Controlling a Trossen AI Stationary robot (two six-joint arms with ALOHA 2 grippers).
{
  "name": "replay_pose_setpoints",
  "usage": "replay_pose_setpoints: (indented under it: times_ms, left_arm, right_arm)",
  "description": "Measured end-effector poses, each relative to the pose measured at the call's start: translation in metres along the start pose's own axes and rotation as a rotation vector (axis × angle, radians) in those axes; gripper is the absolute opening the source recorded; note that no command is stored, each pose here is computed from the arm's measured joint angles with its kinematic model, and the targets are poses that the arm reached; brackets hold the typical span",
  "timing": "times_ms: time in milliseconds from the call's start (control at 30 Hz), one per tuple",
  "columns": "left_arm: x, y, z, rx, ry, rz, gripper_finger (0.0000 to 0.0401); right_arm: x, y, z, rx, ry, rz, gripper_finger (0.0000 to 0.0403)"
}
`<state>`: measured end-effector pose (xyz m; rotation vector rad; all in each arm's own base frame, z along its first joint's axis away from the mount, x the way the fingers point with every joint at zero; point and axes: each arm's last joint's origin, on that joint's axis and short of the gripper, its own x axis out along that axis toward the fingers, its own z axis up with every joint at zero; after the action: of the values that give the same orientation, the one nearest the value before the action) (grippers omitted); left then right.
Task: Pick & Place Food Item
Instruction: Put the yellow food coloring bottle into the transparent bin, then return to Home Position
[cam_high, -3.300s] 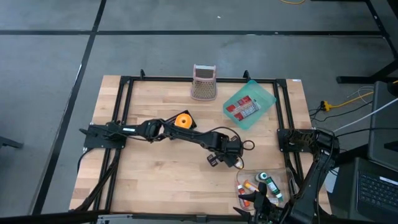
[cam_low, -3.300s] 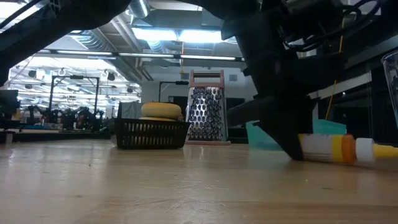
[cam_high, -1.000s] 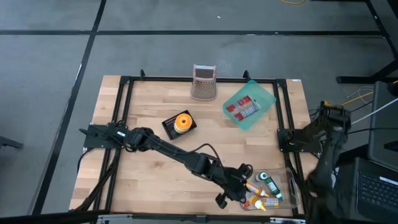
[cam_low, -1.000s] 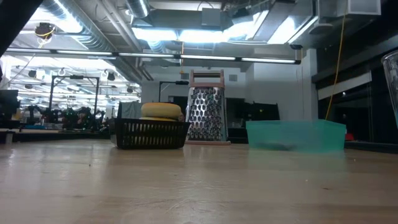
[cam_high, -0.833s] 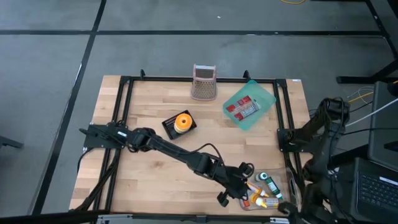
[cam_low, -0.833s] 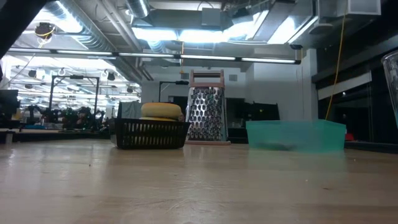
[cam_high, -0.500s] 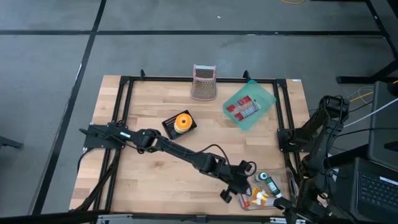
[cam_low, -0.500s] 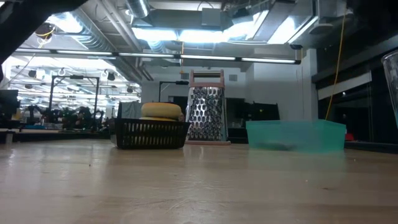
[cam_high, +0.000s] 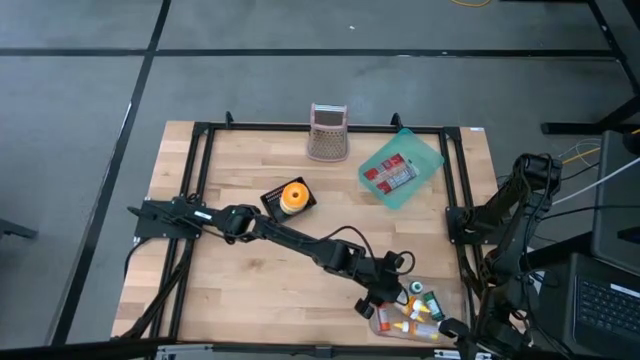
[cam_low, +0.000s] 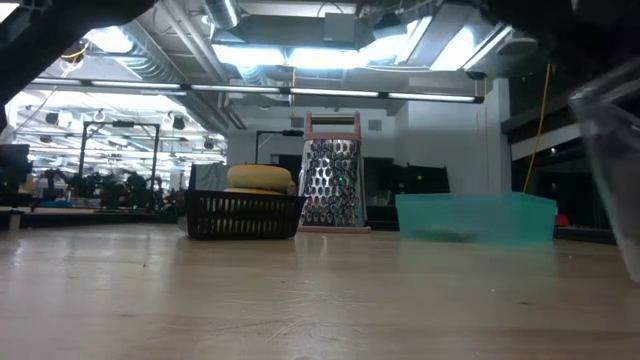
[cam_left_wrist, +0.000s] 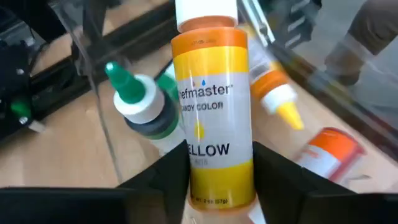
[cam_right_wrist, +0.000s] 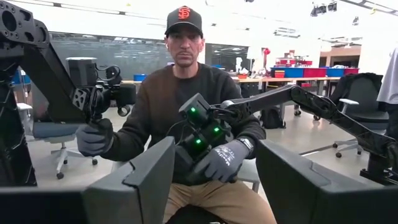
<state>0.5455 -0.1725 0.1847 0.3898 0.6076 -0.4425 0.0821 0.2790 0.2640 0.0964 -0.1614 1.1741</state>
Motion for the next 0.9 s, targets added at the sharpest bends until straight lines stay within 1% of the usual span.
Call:
replay_pose_setpoints:
  times_ms: [133, 267, 367, 467, 500, 633, 733, 900]
  left_arm:
    - [0.002, -0.002, 0.0, -0.003, -0.006, -0.012, 0.0193]
    - [0.003, -0.002, 0.001, 0.002, -0.026, -0.005, 0.0213]
    - [0.001, -0.001, 0.005, 0.018, -0.061, 0.017, 0.0216]
    - [-0.006, -0.001, 0.015, 0.052, -0.095, 0.036, 0.0214]
    - [-0.007, 0.0, 0.018, 0.061, -0.125, 0.046, 0.0214]
    - [-0.018, 0.0, 0.03, 0.081, -0.17, 0.055, 0.0215]
    - [-0.025, -0.002, 0.037, 0.086, -0.177, 0.055, 0.0216]
    - [-0.024, -0.01, 0.037, 0.12, -0.157, 0.064, 0.0212]
  right_arm:
    - [0.0, 0.0, 0.0, 0.001, 0.0, 0.001, 0.0223]
    - [0.0, 0.0, 0.0, 0.001, -0.004, 0.001, 0.0223]
    - [0.0, 0.0, 0.001, 0.001, -0.009, 0.001, 0.0223]
    - [0.0, 0.0, 0.001, 0.016, -0.009, 0.002, 0.0223]
    - [0.0, 0.0, 0.001, 0.016, -0.009, 0.004, 0.0223]
    - [-0.001, 0.0, 0.003, -0.01, -0.019, 0.004, 0.0223]
    - [-0.001, 0.0, 0.004, -0.027, -0.024, -0.001, 0.0223]
    - [-0.005, -0.001, 0.007, -0.031, -0.028, -0.005, 0.0223]
